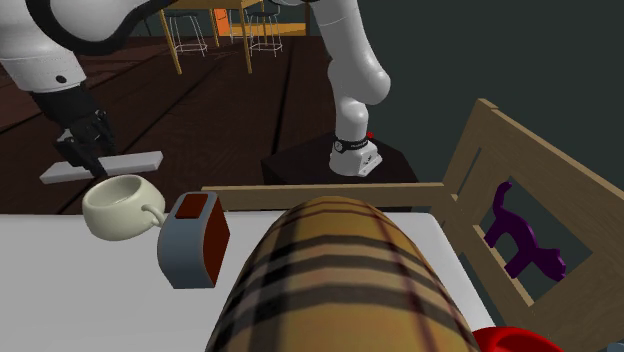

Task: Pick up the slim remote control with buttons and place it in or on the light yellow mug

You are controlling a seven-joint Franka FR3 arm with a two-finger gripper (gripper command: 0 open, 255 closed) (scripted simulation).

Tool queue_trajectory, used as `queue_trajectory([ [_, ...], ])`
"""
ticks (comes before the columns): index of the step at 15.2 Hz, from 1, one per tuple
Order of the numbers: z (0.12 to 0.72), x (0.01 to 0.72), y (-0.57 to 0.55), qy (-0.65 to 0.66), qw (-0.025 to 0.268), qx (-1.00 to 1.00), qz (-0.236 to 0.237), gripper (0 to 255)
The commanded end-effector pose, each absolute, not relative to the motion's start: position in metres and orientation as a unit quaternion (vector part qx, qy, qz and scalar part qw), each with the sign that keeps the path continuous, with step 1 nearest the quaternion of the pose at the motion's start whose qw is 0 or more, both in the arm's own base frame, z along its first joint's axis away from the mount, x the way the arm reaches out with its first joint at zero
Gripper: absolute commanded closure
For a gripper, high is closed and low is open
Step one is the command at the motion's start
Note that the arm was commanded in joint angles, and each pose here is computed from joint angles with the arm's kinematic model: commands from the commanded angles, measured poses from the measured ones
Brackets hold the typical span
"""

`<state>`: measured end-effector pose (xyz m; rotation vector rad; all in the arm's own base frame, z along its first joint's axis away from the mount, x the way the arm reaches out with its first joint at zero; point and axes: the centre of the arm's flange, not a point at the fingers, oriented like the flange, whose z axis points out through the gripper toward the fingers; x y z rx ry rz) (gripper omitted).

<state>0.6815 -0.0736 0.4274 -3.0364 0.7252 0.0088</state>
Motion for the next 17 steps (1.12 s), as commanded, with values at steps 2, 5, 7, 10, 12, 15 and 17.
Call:
queue_trajectory([
  [2,0.413,0.683,-0.076,0.232,0.01,-0.973,0.002,255],
  [5,0.397,0.683,-0.076,0.232,0.01,-0.973,0.002,255],
  [7,0.386,0.683,-0.076,0.232,0.01,-0.973,0.002,255],
  [10,0.371,0.683,-0.076,0.232,0.01,-0.973,0.002,255],
  [12,0.364,0.683,-0.076,0.232,0.01,-0.973,0.002,255],
  [15,0.364,0.683,-0.076,0.232,0.01,-0.973,0.002,255],
  [17,0.364,0.683,-0.076,0.232,0.01,-0.973,0.002,255],
])
